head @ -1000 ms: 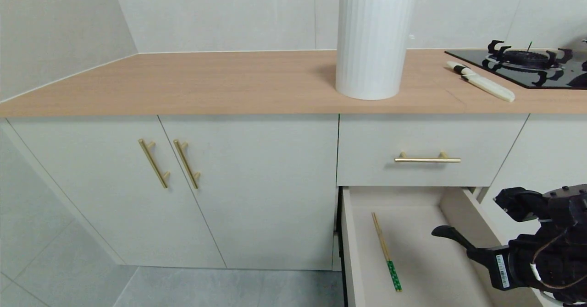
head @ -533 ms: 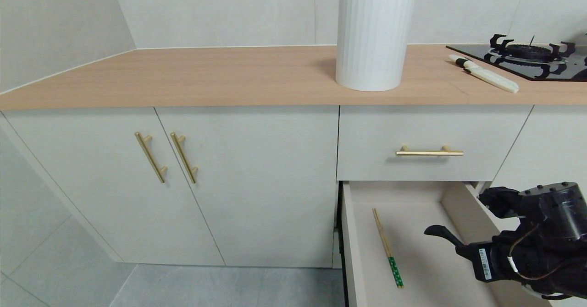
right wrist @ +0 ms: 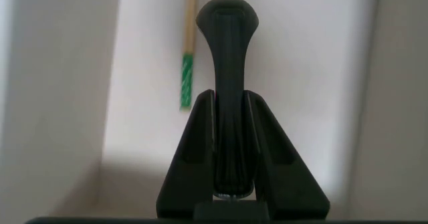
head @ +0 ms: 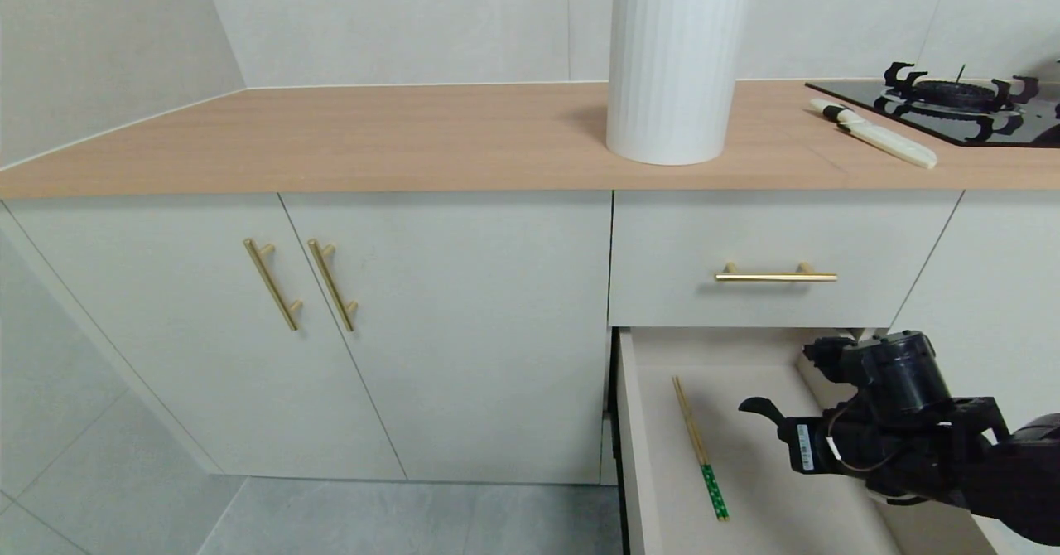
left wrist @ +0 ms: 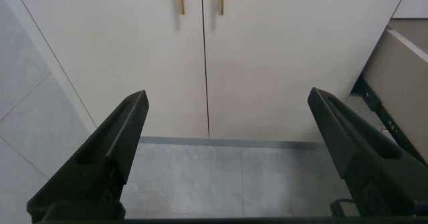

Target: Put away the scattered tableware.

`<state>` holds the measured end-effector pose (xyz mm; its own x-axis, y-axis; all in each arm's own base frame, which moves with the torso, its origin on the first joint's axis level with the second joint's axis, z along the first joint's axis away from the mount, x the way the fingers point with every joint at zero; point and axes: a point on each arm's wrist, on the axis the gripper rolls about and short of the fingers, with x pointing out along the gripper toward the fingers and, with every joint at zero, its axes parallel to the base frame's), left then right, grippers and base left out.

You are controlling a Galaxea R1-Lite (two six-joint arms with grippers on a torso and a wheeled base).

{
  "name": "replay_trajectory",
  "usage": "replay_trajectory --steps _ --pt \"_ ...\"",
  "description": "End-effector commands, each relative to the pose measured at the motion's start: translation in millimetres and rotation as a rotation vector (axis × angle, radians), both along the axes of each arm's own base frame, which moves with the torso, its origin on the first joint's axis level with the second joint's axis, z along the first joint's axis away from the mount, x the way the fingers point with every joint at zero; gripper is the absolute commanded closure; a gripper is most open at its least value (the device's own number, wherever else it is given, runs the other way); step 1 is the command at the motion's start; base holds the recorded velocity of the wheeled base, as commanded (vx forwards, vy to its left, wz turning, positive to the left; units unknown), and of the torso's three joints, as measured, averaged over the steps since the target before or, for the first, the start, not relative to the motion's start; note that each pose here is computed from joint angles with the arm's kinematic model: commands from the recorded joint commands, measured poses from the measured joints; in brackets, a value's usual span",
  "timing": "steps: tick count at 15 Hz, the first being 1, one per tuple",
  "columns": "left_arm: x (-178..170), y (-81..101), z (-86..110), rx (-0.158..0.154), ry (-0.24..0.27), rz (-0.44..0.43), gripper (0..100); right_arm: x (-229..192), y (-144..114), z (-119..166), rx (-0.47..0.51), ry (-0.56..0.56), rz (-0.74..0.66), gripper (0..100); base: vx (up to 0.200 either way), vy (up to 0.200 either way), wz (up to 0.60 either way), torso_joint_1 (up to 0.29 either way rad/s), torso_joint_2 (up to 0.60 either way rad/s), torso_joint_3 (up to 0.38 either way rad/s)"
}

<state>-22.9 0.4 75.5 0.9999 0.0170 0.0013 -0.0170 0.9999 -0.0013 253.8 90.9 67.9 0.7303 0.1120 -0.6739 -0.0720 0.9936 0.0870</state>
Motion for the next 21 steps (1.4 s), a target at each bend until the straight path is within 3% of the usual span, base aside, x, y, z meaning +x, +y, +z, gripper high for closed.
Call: replay_trajectory --steps 1,11,19,20,21 --pt "0.1 0.0 0.0 0.000 0.001 0.001 0 15.8 -5.1 -40.1 -0.042 0.059 -0.053 100 0.000 0.000 0.00 0.000 0.00 0.000" --pt "0.1 0.0 0.0 0.000 0.001 0.001 0 30.6 -12.6 -82.8 -0.050 0.072 -0.092 100 0.000 0.000 0.00 0.000 0.00 0.000" --pt "0.1 0.0 0.0 0.000 0.001 0.000 0 36.4 -18.7 -89.7 -0.047 0.046 -0.118 100 0.000 0.000 0.00 0.000 0.00 0.000" --pt "0.1 0.0 0.0 0.000 0.001 0.000 0 36.4 -18.7 -89.7 -0.047 0.046 -0.118 0 0.000 0.000 0.00 0.000 0.00 0.000" --pt "0.1 0.0 0.0 0.000 0.001 0.000 0 36.4 -18.7 -89.2 -0.046 0.045 -0.118 0 0.000 0.000 0.00 0.000 0.00 0.000"
